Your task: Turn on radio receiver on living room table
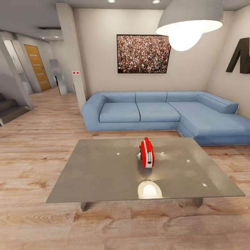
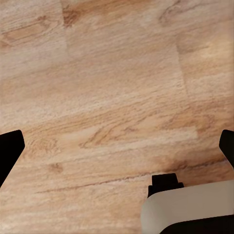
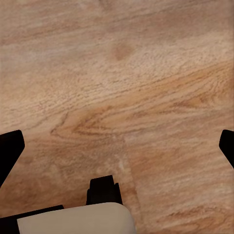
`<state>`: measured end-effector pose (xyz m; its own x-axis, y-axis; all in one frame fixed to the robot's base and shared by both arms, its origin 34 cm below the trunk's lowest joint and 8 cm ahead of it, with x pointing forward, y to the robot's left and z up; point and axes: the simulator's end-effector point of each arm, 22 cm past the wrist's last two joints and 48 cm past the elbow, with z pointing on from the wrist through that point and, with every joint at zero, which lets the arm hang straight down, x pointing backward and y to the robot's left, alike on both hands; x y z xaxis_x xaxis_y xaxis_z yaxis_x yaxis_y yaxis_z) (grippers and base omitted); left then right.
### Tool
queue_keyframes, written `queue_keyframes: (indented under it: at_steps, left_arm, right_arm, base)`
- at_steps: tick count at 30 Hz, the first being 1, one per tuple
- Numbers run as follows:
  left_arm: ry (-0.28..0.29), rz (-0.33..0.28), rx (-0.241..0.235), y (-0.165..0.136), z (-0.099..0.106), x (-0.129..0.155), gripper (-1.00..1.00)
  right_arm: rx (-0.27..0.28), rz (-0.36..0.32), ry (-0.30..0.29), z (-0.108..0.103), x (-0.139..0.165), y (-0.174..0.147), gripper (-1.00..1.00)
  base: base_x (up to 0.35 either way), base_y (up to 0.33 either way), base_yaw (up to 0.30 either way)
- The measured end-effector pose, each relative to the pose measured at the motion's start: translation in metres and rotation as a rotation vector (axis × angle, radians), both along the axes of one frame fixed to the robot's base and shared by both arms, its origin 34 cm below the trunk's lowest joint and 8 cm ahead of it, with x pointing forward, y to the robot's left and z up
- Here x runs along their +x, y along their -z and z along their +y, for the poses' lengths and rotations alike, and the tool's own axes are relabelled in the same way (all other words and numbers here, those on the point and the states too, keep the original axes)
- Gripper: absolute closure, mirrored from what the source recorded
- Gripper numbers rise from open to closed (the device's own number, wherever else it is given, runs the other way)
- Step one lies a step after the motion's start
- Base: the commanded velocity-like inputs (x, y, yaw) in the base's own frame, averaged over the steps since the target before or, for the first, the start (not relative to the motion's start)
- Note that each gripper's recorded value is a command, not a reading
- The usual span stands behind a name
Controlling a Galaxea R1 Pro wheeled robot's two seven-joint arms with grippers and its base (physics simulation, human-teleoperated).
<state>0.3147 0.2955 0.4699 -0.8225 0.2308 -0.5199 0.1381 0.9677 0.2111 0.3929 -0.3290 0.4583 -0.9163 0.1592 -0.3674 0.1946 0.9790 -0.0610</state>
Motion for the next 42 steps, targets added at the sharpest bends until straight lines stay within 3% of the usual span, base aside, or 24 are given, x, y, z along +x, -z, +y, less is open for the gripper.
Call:
queue_keyframes:
  at_steps: [42]
  left_arm:
    - [0.000, 0.000, 0.000, 0.0000, 0.0001, 0.0000, -1.00]
  right_arm:
    - [0.000, 0.000, 0.000, 0.0001, 0.0000, 0.0000, -1.00]
  base:
    - [0.000, 0.000, 0.000]
